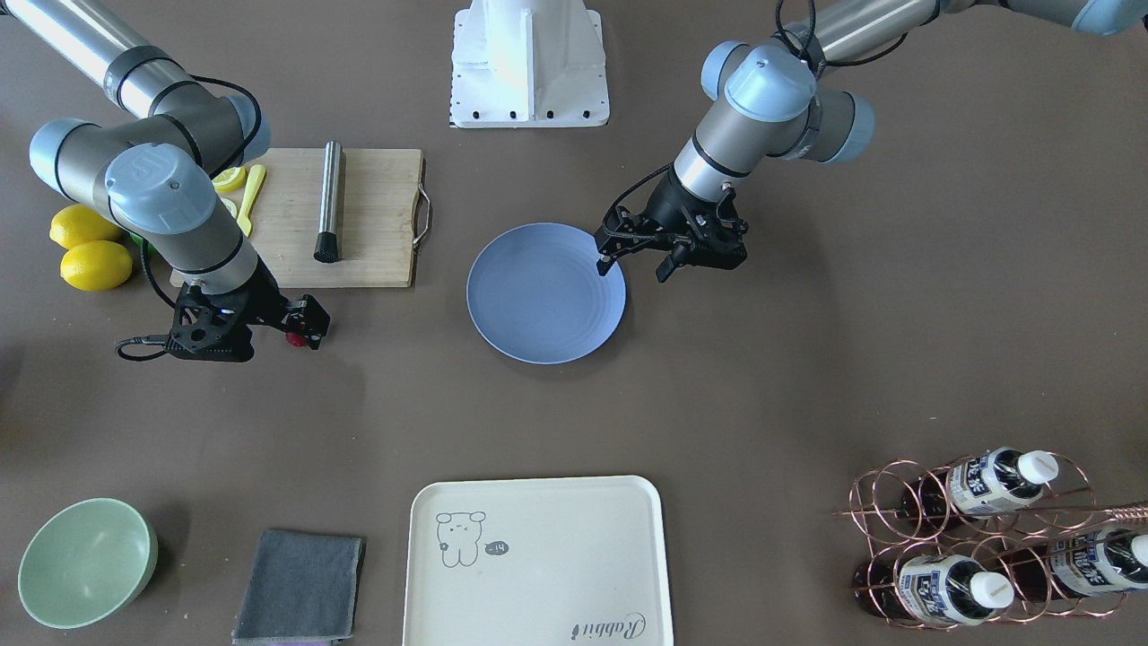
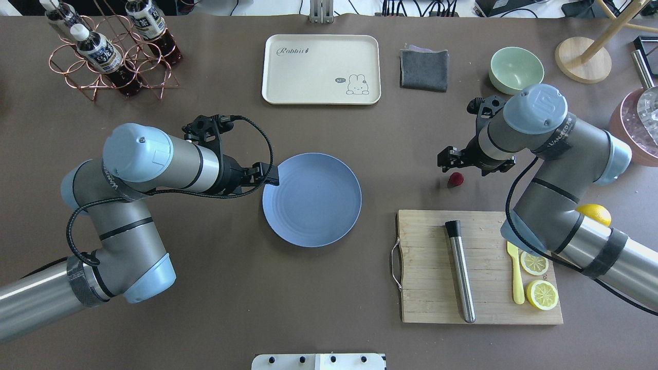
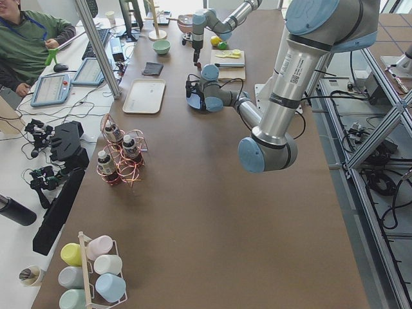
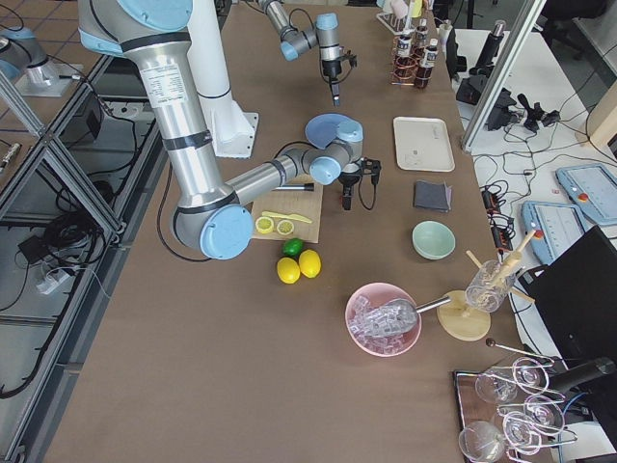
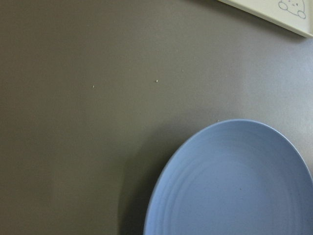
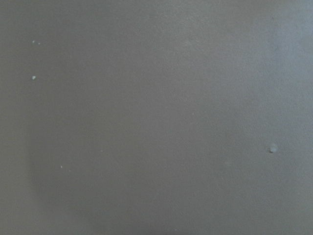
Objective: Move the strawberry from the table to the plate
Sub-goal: 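Lower the right gripper onto the red strawberry and close it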
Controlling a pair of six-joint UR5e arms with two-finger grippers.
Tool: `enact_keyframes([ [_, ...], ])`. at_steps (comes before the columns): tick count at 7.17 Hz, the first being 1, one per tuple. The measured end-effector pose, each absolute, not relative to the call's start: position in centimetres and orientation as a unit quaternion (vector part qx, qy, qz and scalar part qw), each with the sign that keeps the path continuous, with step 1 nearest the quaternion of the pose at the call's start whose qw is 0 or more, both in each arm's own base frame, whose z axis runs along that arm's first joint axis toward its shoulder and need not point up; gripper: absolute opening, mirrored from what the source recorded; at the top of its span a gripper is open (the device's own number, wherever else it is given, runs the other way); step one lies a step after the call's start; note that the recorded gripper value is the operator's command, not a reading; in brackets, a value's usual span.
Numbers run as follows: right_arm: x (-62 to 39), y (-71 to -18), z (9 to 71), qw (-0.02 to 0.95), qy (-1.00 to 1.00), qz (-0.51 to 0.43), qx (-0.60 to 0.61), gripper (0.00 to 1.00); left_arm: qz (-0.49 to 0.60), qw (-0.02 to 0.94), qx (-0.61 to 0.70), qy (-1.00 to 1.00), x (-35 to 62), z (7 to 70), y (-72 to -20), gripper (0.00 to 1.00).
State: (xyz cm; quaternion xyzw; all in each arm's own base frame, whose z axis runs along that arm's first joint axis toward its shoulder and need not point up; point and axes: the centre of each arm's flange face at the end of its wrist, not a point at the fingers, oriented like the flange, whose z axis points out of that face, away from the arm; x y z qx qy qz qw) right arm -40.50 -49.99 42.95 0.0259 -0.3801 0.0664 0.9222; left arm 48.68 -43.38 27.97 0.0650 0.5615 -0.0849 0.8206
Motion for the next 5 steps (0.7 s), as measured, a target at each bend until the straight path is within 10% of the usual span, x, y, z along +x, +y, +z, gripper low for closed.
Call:
enact_keyframes([
  [3, -41.0, -49.3, 42.3, 0.919, -0.387, 0.071, 0.021, 0.97, -0.074, 0.82, 0.067, 0.564, 46.6, 28.5, -43.6, 0.98],
  [5, -41.2, -48.8, 42.1, 0.918, -0.389, 0.073, 0.018, 0.38, -0.069, 0.82, 0.064, 0.565, 45.8, 28.7, -43.5, 0.98],
])
